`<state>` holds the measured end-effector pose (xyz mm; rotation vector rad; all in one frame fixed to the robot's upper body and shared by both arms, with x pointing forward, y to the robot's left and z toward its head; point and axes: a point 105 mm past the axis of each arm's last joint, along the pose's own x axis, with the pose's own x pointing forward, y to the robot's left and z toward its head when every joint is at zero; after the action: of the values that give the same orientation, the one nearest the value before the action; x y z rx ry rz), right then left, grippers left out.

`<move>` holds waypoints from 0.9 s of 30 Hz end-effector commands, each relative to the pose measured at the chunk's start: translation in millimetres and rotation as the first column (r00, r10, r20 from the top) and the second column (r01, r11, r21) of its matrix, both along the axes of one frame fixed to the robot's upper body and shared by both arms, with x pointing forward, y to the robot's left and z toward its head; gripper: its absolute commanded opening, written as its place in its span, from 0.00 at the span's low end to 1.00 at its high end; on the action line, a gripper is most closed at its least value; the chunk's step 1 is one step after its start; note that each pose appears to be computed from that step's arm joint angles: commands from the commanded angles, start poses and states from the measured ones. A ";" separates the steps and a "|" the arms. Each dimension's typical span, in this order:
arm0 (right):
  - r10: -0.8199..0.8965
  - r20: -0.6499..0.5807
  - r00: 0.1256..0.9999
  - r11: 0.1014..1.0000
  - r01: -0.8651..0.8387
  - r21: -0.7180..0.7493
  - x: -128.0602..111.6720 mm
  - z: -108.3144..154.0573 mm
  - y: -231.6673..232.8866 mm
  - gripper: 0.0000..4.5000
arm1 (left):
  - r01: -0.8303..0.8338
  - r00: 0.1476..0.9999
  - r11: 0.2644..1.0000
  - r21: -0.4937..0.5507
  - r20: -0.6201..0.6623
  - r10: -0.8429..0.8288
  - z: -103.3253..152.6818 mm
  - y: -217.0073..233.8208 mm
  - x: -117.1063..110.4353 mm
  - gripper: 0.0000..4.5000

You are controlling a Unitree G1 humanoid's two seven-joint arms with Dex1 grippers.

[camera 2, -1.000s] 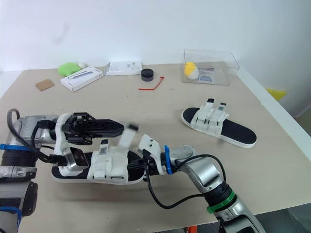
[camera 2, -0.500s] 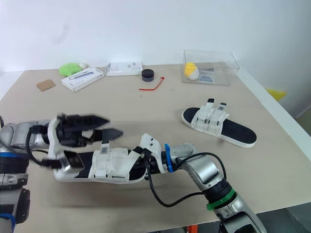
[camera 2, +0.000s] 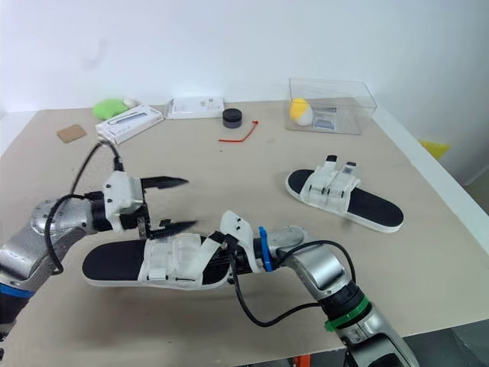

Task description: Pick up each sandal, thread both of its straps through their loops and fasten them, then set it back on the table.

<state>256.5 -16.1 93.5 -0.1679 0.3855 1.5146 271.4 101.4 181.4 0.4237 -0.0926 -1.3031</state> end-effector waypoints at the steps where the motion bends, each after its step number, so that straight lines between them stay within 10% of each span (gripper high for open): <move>1: -0.007 -0.002 1.000 1.000 0.007 -0.023 0.5 -4.3 -0.2 0.00 | 0.065 0.998 0.998 0.018 -0.023 -0.065 4.4 -10.8 -7.3 0.99; 19: -0.019 -0.005 1.000 1.000 0.018 -0.020 -1.2 -4.5 -1.5 0.00 | 0.198 0.979 0.976 0.095 -0.065 -0.192 -8.9 -6.9 -37.1 0.99; 27: -0.020 -0.016 1.000 1.000 0.020 -0.021 -5.1 -6.1 -2.4 0.00 | -0.055 0.823 0.981 -0.189 -0.564 -0.063 43.0 51.1 -43.0 0.99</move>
<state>253.9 -15.9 92.8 -0.1647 0.3844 1.5007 246.2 145.2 207.9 0.0043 0.2214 -1.3111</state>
